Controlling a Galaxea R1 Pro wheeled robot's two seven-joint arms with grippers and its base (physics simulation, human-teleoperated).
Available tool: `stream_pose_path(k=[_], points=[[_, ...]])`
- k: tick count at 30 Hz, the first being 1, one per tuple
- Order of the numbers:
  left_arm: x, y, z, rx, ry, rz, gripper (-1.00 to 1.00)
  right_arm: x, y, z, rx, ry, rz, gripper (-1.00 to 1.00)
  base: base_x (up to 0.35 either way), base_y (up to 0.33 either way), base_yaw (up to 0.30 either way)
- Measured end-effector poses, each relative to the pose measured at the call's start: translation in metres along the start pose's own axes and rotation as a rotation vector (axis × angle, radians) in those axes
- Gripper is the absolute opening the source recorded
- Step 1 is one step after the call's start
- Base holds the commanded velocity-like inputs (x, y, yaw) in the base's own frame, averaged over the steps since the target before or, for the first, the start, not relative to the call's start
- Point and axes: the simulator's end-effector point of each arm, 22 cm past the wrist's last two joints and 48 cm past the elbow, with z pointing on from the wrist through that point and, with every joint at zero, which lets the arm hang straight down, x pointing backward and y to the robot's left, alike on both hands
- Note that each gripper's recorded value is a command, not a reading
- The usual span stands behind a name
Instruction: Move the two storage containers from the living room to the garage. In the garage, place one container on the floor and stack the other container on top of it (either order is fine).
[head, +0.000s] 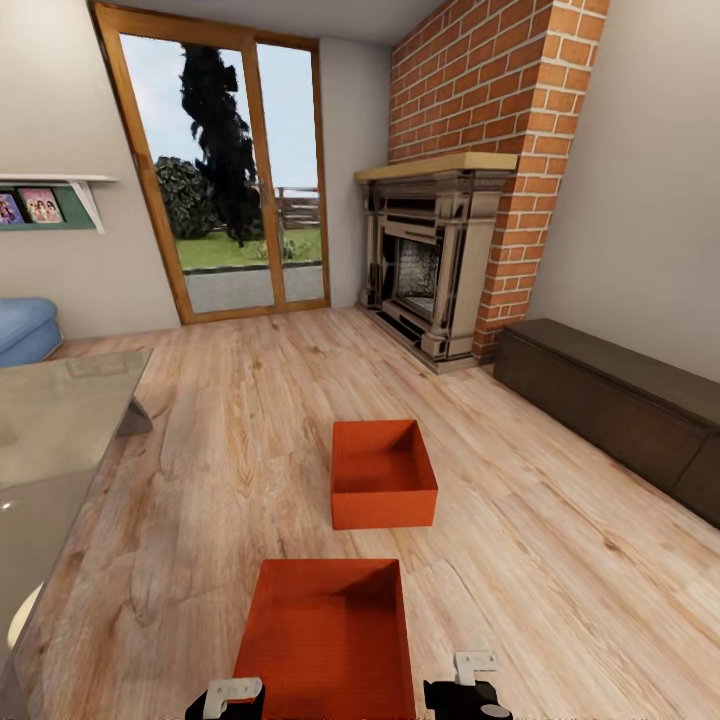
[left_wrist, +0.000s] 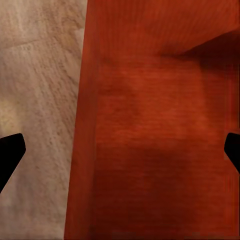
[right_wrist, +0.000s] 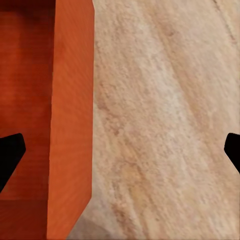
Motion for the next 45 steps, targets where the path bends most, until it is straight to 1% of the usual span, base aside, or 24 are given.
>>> stream_pose_path(k=[4, 13, 25, 45], points=[[0.007, 0.000, 0.005, 0.000, 0.000, 0.000, 1.00, 0.006, 0.000, 0.006, 0.000, 0.000, 0.000, 1.00, 0.000, 0.000, 0.000], [0.007, 0.000, 0.005, 0.000, -0.001, 0.000, 1.00, 0.006, 0.000, 0.006, 0.000, 0.000, 0.000, 1.00, 0.000, 0.000, 0.000], [0.030, 0.002, 0.019, 0.000, -0.001, 0.000, 1.00, 0.025, -0.001, 0.026, 0.000, -0.001, 0.000, 1.00, 0.000, 0.000, 0.000], [0.030, 0.002, 0.019, 0.000, -0.001, 0.000, 1.00, 0.025, -0.001, 0.026, 0.000, -0.001, 0.000, 1.00, 0.004, 0.001, 0.000]])
